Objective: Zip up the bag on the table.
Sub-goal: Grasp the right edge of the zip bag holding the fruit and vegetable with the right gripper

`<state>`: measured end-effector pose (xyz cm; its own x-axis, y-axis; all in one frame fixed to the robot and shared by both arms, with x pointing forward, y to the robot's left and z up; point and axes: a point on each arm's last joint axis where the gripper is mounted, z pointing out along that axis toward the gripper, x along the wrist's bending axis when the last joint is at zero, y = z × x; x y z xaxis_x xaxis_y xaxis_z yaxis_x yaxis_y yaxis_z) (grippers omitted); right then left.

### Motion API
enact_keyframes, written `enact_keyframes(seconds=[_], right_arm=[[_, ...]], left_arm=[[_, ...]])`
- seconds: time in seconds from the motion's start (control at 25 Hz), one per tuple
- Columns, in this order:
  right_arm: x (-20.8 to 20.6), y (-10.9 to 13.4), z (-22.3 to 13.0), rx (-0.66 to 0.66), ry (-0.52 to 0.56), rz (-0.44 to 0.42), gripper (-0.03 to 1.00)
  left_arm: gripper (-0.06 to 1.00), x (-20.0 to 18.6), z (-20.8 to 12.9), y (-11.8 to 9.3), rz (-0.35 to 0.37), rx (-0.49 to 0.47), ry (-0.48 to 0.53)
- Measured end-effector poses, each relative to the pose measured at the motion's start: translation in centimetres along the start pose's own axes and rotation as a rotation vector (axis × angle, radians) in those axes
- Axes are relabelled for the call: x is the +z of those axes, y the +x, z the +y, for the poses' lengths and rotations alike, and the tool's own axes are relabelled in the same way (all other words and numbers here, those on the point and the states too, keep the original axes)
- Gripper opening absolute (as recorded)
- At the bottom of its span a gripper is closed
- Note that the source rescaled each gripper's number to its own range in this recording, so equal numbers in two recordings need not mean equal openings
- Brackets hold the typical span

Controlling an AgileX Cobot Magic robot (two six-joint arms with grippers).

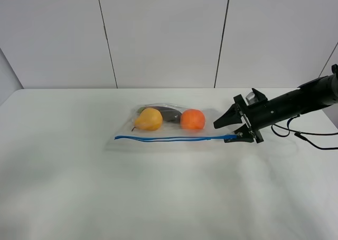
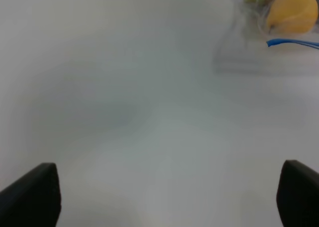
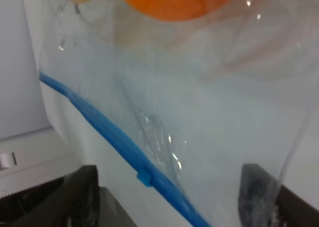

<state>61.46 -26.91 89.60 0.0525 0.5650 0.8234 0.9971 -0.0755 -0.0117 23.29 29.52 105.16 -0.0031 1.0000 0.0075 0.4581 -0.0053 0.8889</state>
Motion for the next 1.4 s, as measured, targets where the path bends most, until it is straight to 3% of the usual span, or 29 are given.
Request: enact_keyframes(seconds=[0.4,0.76,1.32,1.4], right_arm=[[0.0,0.0,-0.24,-0.004,0.026,0.0,0.57],[-0.02,0.07,-0.27,-0.004,0.033,0.004,0.29],[-0.02,0.07,-0.27,-0.003,0.033,0.004,0.16],[-0.02,0.07,-0.27,-0.003,0.033,0.004,0.1]], left_arm=[[1.0,0.0,0.0,0.0,0.0,0.0,0.0],[1.0,0.0,0.0,0.0,0.0,0.0,0.0],[1.0,0.0,0.0,0.0,0.0,0.0,0.0],[1.0,0.0,0.0,0.0,0.0,0.0,0.0]])
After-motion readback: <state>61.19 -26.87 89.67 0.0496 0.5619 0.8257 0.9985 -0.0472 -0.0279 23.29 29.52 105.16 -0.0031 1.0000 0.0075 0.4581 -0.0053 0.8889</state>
